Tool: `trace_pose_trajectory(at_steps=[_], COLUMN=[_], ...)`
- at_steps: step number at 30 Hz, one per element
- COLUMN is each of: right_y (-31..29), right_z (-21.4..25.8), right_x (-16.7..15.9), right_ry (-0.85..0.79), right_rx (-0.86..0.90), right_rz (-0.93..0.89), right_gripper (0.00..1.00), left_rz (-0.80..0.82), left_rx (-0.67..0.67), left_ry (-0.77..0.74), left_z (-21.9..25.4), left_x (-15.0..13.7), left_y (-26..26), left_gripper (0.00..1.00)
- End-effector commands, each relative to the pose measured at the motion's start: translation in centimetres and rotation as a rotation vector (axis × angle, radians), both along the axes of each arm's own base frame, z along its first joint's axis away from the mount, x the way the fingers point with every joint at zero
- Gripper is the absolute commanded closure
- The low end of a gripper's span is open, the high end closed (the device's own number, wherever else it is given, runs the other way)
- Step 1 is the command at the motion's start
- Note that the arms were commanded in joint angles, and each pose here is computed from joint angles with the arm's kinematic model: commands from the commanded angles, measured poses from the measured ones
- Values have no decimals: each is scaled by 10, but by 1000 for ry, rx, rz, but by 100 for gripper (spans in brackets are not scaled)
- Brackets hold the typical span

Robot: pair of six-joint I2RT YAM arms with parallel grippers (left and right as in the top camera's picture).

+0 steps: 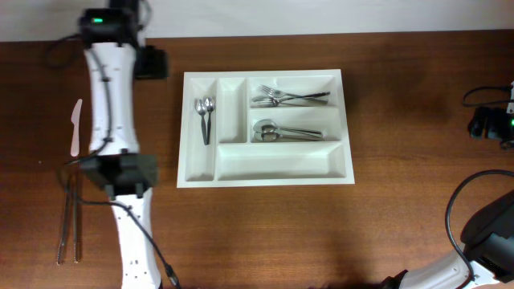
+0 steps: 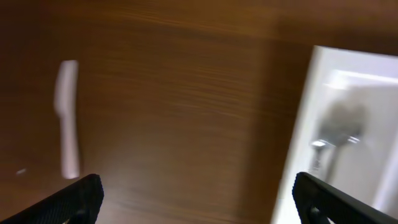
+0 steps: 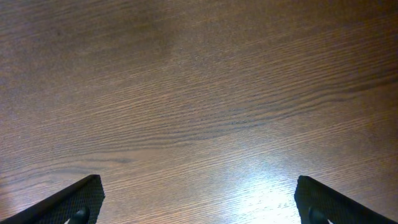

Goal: Pack container
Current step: 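Open the left gripper and move it to the white plastic knife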

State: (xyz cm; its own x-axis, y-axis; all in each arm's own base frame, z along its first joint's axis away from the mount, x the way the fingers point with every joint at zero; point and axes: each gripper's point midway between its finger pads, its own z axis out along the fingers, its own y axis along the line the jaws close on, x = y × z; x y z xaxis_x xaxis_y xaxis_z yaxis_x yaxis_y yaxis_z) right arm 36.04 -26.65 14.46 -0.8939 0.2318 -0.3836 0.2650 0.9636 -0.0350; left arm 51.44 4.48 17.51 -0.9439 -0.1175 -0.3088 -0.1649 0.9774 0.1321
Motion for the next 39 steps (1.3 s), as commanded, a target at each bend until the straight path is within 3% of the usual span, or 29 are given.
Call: trace_pose_trajectory(at_steps=[1,7,24,29,39], right_y=[2,2,2,2,2], right_z=[-5,-5,-5,-5,-5], right_x=[0,0,0,0,0], right_ry=[2,2,2,2,2], right_rx=[18,18,18,18,18], right_rz=[3,3,3,3,3], right_gripper=[1,1,1,1,1], left_rz=[-2,-42,31,-55,-47], left_rx=[52,82,-17,-97,-78], left_ry=[-46,43,348,329,273], left_z=[30,13,-68,-85,-101], left_x=[-9,-22,-82,-77,-61], left_y=[42,84,154,150,161], left_gripper=[1,1,1,1,1])
